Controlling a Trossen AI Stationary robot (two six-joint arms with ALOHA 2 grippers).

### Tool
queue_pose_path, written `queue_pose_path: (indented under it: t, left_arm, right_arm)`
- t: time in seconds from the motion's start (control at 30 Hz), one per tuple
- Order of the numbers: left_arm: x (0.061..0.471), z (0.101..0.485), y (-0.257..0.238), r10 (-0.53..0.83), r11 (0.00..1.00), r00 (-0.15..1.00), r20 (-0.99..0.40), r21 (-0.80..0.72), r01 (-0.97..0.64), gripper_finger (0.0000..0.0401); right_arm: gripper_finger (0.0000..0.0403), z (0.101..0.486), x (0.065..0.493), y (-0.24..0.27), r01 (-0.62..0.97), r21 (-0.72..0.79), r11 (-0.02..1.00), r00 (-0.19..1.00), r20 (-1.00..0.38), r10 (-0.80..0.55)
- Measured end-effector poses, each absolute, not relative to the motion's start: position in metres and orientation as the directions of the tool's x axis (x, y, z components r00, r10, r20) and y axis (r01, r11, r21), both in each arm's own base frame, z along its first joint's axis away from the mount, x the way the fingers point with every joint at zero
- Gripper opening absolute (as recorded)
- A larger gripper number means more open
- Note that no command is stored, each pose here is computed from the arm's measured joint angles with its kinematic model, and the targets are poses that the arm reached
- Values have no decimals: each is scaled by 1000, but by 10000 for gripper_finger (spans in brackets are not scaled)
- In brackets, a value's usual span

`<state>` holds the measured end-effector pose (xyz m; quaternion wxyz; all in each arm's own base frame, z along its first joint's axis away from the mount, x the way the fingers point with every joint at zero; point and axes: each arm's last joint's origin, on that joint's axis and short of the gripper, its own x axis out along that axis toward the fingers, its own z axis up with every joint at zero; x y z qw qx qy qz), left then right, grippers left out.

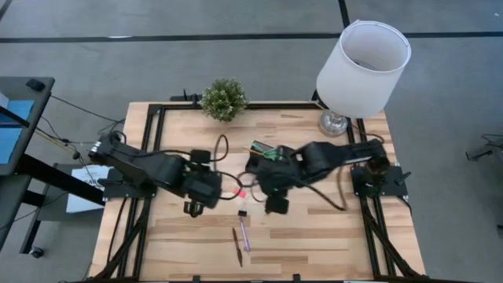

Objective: Pick and place office supplies into organizer
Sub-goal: Put the brown ballpen on the black desk organizer

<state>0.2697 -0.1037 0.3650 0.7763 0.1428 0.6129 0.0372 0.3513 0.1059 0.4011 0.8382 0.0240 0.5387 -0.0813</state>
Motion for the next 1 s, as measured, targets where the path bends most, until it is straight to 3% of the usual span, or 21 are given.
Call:
queue_pose_path:
  t: [0.3, 0.5, 0.83, 1.0]
  left_arm:
    - [323, 325, -132, -32, 909, 259, -965, 80, 410, 110]
    - [350, 288, -148, -119, 861, 201, -972, 0, 509, 103]
    - [367, 208, -186, -80, 670, -15, -997, -65, 739, 103]
    - [369, 184, -199, -63, 588, -41, -997, -70, 806, 103]
  right_arm:
    - [132, 455, 283, 134, 206, 151, 967, 558, -830, 11]
    - [132, 471, 249, 151, 248, 164, 955, 641, -766, -35]
    - [131, 471, 233, 177, 264, 191, 945, 675, -737, -40]
    - [131, 465, 238, 182, 263, 176, 949, 661, -749, -44]
